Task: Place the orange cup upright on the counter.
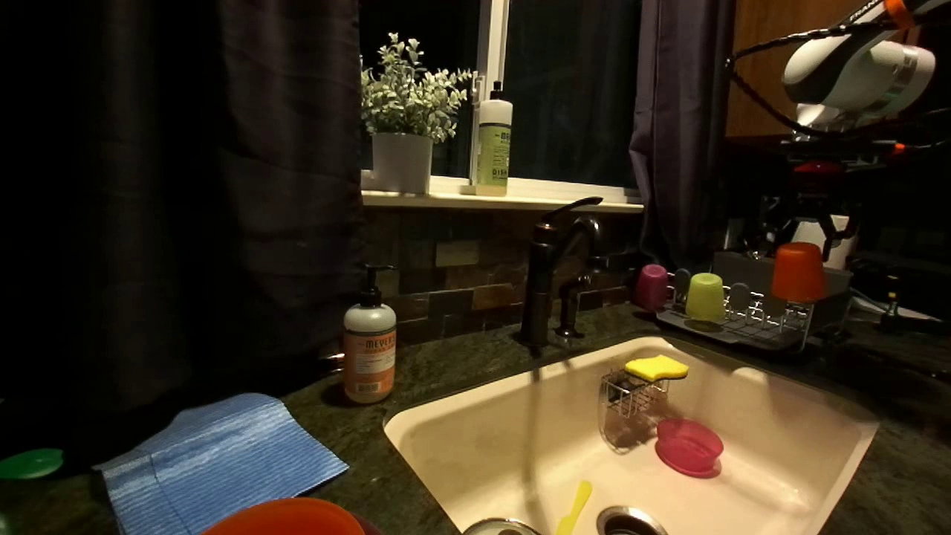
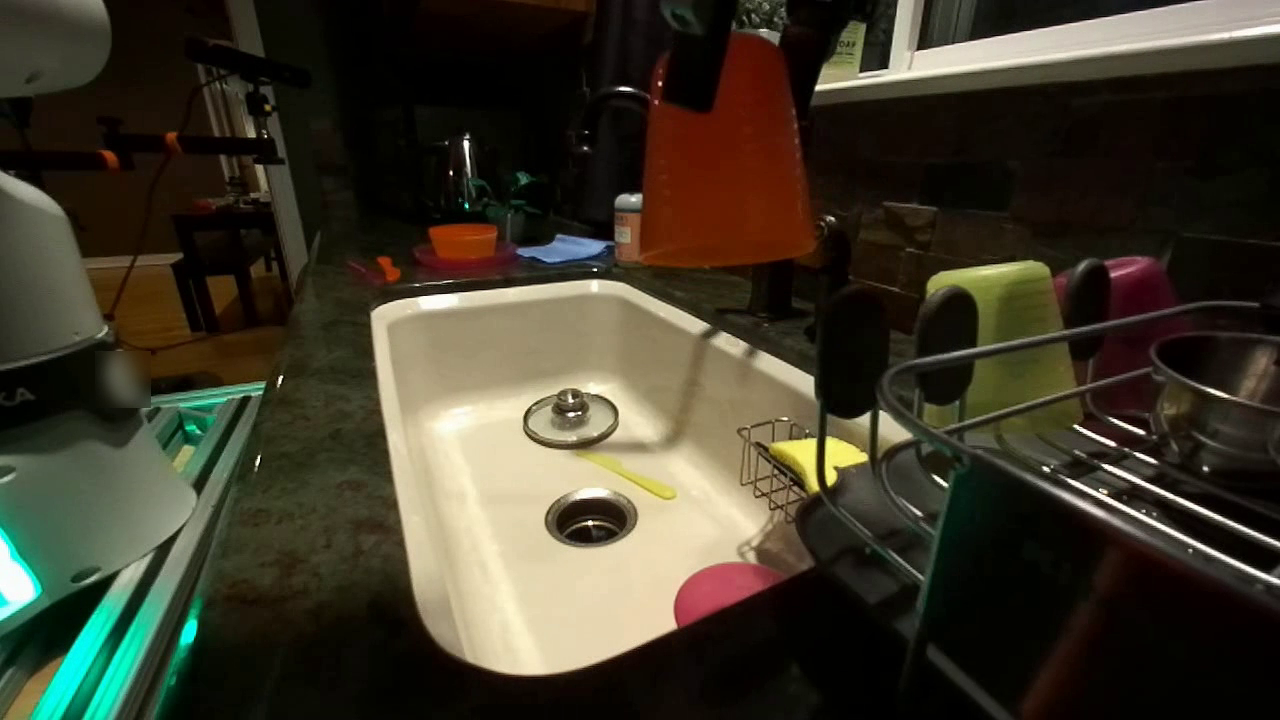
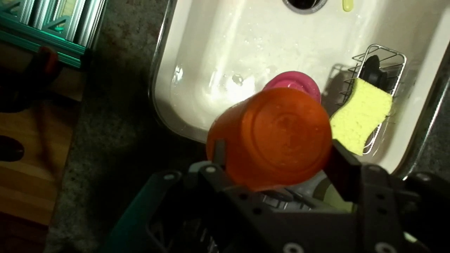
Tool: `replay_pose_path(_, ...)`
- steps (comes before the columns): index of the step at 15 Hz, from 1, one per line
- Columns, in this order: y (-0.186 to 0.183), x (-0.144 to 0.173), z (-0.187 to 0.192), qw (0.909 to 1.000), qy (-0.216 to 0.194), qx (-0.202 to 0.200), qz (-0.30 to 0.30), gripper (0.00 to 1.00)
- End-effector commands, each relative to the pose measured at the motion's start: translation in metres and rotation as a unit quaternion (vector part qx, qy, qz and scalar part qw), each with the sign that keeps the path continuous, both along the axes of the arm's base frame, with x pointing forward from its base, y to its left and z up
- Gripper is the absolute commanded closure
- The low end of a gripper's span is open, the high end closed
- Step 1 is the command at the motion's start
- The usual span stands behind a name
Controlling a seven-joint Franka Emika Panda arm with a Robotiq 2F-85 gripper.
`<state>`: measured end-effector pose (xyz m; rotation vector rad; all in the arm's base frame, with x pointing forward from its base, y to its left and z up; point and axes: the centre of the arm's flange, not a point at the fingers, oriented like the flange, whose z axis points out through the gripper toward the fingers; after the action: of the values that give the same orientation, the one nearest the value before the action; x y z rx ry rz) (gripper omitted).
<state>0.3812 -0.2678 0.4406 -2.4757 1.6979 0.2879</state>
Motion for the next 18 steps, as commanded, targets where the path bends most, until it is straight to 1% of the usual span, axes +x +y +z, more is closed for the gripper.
replay_pose_path(1,0.005,-0.029,0.004,0.9998,-0.012,0.009,-0.01,0.56)
replay_pose_path(4,-0.007,-0.046,0.004,0.9995,-0.014,0.02,-0.018,0.56)
replay_pose_path(8,-0.027,-0.071,0.002,0.9993,-0.024,0.02,-0.021,0.56)
replay_pose_path(10,-0.033,-0.081,-0.005,0.9994,-0.021,0.021,-0.02,0.56)
replay_pose_path(12,-0.035,-0.088,-0.01,0.9996,-0.022,0.004,-0.016,0.56)
replay_pose_path(14,-0.03,-0.091,-0.015,0.9996,-0.015,-0.023,-0.005,0.56)
replay_pose_path(16,-0.023,-0.091,-0.02,0.9975,-0.006,-0.069,0.013,0.56)
replay_pose_path(18,-0.016,-0.089,-0.029,0.9925,-0.001,-0.117,0.035,0.56)
